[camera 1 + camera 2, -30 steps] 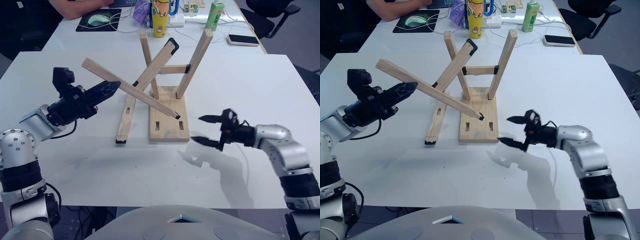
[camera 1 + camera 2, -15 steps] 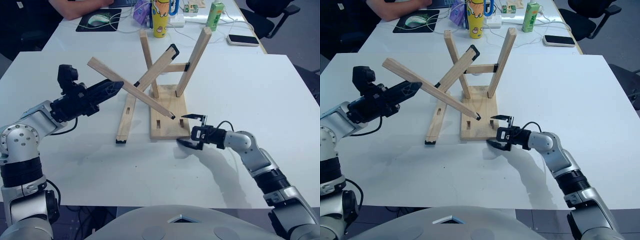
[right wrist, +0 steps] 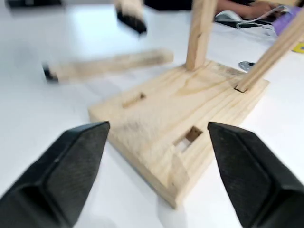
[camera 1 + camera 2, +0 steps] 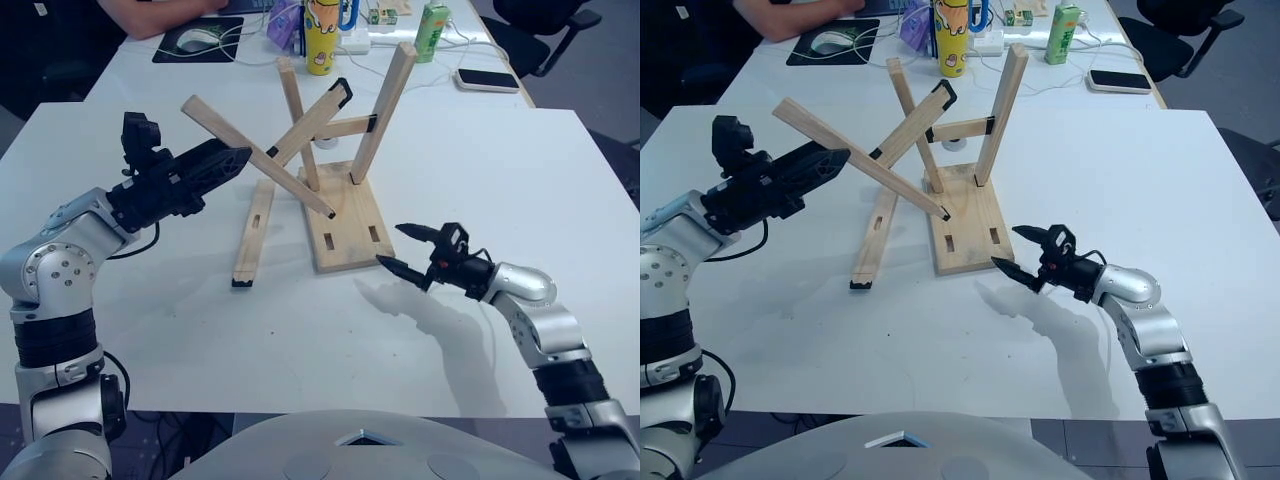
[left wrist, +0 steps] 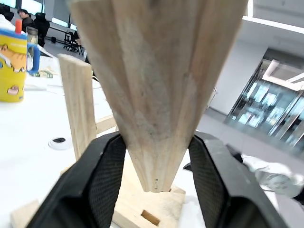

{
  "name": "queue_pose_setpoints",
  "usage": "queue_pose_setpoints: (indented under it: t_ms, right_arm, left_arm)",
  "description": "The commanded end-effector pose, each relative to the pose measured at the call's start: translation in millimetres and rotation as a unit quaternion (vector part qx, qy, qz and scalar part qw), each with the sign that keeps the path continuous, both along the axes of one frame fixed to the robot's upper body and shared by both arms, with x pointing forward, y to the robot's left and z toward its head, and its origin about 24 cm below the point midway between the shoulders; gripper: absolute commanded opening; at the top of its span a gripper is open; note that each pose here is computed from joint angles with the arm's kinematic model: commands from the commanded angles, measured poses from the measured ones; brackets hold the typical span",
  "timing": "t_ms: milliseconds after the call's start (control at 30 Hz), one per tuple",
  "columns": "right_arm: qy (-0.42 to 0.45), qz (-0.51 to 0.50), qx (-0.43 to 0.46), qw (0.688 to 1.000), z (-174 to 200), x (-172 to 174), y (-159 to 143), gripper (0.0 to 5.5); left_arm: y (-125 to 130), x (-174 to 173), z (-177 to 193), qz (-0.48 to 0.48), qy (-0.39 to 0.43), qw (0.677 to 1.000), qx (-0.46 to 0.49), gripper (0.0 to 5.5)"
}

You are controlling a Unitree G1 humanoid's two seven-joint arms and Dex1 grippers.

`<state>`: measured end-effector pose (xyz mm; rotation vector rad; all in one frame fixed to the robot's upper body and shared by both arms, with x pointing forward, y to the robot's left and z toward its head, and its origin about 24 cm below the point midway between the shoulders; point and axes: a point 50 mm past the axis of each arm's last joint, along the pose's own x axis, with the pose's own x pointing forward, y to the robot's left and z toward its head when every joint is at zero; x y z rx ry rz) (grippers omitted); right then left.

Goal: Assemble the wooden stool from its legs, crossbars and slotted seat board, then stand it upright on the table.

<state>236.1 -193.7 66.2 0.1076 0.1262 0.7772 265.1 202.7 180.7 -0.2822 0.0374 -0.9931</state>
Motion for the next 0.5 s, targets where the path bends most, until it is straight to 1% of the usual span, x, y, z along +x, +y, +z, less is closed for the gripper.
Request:
queue_pose_setpoints:
  t_ms: [33,100,167,200,233,333,400,500]
  right_arm:
    - [-0.015,-0.150,0.008,0.989,-8.8,10.4,24.4,3.03]
    - [0.003,-0.188,-0.035,0.982,-22.0,13.1,33.4,2.67]
    - [0.030,-0.234,-0.034,0.971,-32.7,16.5,40.9,2.30]
    - [0.037,-0.240,-0.027,0.970,-35.4,17.6,46.7,2.12]
    - [0.043,-0.239,-0.028,0.970,-38.2,18.6,53.3,2.02]
    - [0.043,-0.218,-0.048,0.974,-42.4,20.4,65.5,1.47]
    - [0.038,-0.208,-0.047,0.976,-41.6,22.9,70.7,1.20]
    - [0.031,-0.194,-0.037,0.980,-39.2,26.1,78.3,0.64]
  left_arm:
    - [-9.9,2.3,9.2,-0.030,-0.047,0.996,0.064,2.04]
    - [-12.3,2.9,7.6,-0.039,-0.049,0.995,0.078,2.04]
    - [-15.3,3.7,5.3,-0.050,-0.051,0.993,0.091,2.04]
    - [-16.2,3.9,4.2,-0.054,-0.052,0.993,0.095,2.04]
    - [-16.9,4.1,3.5,-0.057,-0.051,0.992,0.097,2.04]
    - [-18.3,4.6,0.9,-0.065,-0.050,0.991,0.101,2.04]
    - [-18.8,4.6,-1.4,-0.067,-0.049,0.991,0.105,2.04]
    - [-22.5,4.9,-4.2,-0.076,-0.048,0.990,0.108,2.04]
